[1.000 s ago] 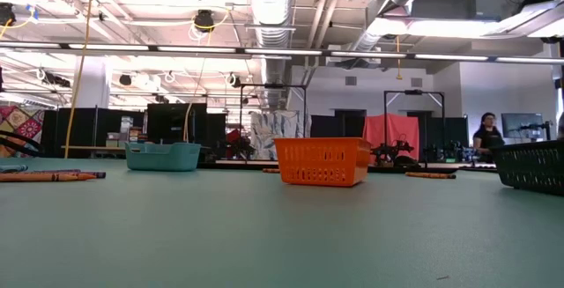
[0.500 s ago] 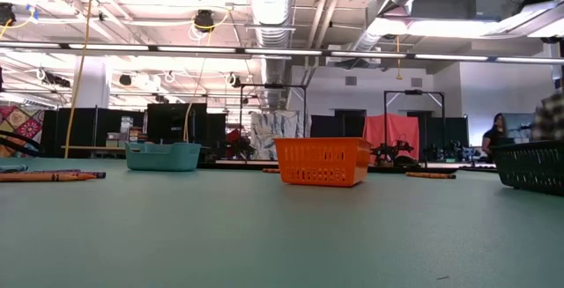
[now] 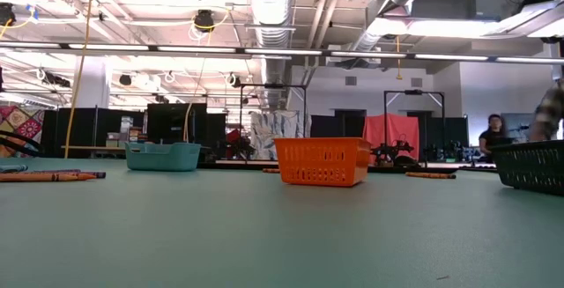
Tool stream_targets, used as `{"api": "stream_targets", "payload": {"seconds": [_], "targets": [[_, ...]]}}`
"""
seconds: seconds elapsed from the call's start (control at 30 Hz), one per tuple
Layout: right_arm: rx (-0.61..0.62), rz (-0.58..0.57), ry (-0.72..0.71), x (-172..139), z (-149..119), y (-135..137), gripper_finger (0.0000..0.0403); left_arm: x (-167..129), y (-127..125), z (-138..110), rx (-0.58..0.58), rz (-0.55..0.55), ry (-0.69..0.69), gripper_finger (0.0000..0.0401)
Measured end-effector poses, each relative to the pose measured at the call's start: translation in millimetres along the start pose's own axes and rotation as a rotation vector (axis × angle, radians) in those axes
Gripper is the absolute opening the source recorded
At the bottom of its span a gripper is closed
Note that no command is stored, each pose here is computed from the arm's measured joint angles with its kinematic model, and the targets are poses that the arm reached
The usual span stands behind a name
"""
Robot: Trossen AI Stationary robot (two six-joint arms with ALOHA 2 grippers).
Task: Sort crayons
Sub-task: Put the blue crayon into the blue bin
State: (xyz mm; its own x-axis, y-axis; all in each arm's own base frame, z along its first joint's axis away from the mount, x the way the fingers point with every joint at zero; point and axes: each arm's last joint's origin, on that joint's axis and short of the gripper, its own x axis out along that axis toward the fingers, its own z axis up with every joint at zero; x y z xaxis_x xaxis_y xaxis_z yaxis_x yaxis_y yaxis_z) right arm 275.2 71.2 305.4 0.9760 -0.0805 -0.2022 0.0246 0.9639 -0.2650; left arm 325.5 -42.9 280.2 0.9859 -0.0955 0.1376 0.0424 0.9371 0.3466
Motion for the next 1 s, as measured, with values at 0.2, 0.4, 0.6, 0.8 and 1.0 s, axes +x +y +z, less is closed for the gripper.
{"api": "stream_targets", "payload": {"seconds": [0.2, 0.4, 0.6, 0.8, 1.0], "targets": [[0.042, -0.006, 0.081, 1.6, -8.8, -3.8, 0.0043, 0.0, -0.1, -5.8, 0.05, 0.007, 0.065, 0.0], [0.066, -0.027, 0.132, 3.0, -14.7, -9.3, 0.0106, -0.1, 3.8, -8.6, 0.051, 0.005, 0.079, 0.0], [0.072, -0.038, 0.146, 3.6, -16.4, -11.9, 0.0149, -0.8, 4.1, -8.8, 0.082, 0.002, 0.104, 0.0], [0.068, -0.08, 0.185, 3.5, -20.2, -14.1, 0.0159, -8.6, 8.4, -5.1, 0.116, 0.013, 0.184, 0.0], [0.065, -0.11, 0.201, 3.1, -21.6, -14.8, 0.0159, -19.7, 14.6, 6.2, 0.149, 0.049, 0.228, 0.0]]}}
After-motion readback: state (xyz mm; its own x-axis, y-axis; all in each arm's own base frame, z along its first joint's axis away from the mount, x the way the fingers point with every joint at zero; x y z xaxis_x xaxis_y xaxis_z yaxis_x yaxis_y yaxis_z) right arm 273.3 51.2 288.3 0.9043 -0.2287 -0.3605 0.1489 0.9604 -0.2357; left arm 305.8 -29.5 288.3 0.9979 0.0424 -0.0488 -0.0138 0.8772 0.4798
